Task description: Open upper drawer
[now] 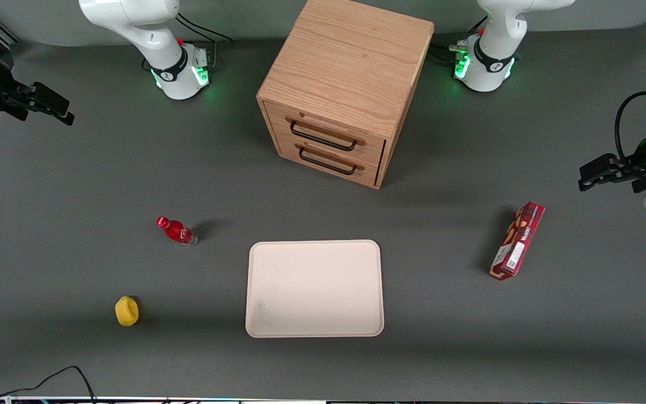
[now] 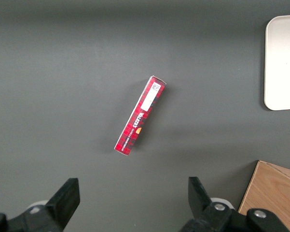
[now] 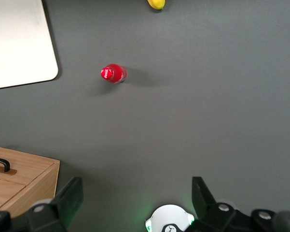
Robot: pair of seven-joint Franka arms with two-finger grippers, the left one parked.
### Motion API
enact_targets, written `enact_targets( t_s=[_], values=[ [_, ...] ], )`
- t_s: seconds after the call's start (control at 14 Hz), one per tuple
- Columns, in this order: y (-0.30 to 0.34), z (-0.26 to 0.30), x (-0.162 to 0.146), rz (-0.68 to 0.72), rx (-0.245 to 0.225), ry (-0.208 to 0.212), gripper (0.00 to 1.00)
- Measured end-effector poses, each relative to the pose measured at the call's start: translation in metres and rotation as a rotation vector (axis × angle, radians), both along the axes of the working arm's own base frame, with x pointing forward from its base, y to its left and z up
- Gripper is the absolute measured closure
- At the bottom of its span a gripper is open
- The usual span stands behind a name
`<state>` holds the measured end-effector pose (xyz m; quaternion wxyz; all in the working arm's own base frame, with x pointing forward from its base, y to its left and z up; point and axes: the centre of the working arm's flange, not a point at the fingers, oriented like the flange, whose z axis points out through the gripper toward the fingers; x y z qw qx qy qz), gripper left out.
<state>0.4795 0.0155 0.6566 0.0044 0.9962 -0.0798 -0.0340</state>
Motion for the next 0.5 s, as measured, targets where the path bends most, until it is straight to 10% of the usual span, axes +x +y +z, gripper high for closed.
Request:
enact_targets(
  t_s=[0.5],
  values=[
    [0.0063, 0.0086, -0.0026, 0.024, 0.003, -0.002, 0.0]
  ],
)
